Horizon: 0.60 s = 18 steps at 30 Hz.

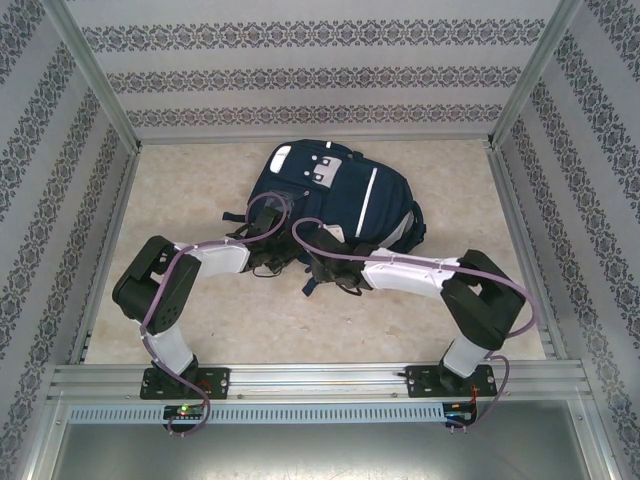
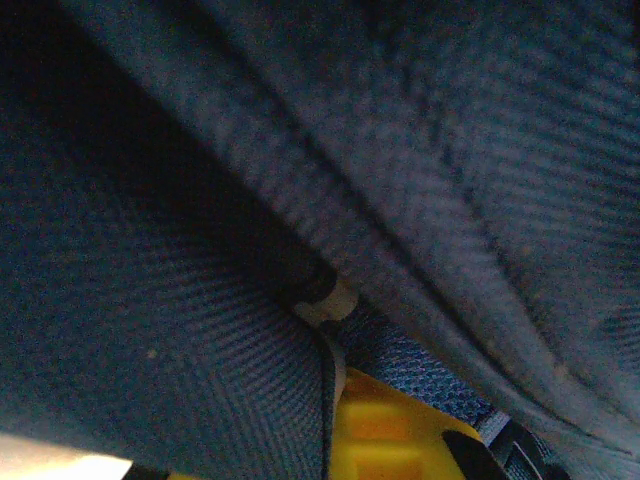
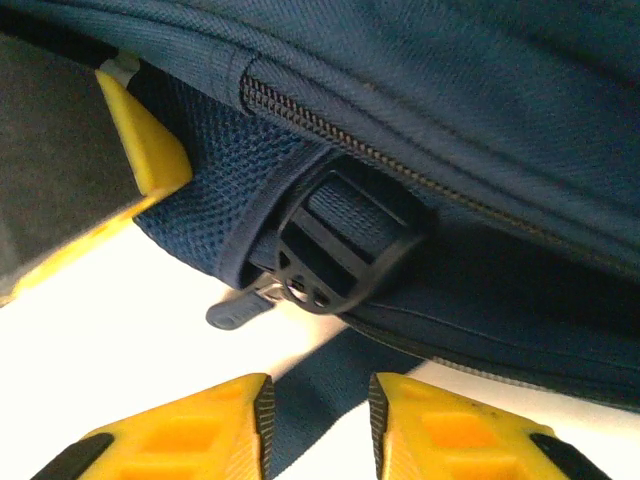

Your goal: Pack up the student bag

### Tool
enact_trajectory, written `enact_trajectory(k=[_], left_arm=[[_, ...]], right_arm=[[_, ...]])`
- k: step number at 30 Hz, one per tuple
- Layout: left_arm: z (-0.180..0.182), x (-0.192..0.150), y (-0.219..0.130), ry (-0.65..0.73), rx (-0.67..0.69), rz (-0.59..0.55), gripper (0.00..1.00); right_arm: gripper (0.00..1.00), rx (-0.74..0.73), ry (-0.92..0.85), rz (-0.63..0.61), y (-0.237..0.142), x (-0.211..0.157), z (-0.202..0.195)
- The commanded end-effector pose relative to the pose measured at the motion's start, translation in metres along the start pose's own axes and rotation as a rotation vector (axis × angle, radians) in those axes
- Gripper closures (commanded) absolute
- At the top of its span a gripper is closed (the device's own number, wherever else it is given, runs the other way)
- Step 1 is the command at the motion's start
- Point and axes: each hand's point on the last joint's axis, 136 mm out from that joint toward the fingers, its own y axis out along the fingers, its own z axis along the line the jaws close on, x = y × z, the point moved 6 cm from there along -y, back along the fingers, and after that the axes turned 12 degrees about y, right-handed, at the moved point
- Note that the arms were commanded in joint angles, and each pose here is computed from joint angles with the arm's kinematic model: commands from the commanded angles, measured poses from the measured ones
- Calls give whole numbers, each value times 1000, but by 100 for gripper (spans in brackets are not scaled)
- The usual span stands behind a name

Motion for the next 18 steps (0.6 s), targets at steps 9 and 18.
enact_trajectory(k=[9, 18], left_arm=[[-4, -6, 10, 40, 4, 36, 100], [-5, -8, 8, 49, -7, 57, 100]], right_arm=[[65, 43, 298, 16, 35, 4, 16], [67, -44, 378, -11, 58, 4, 4]])
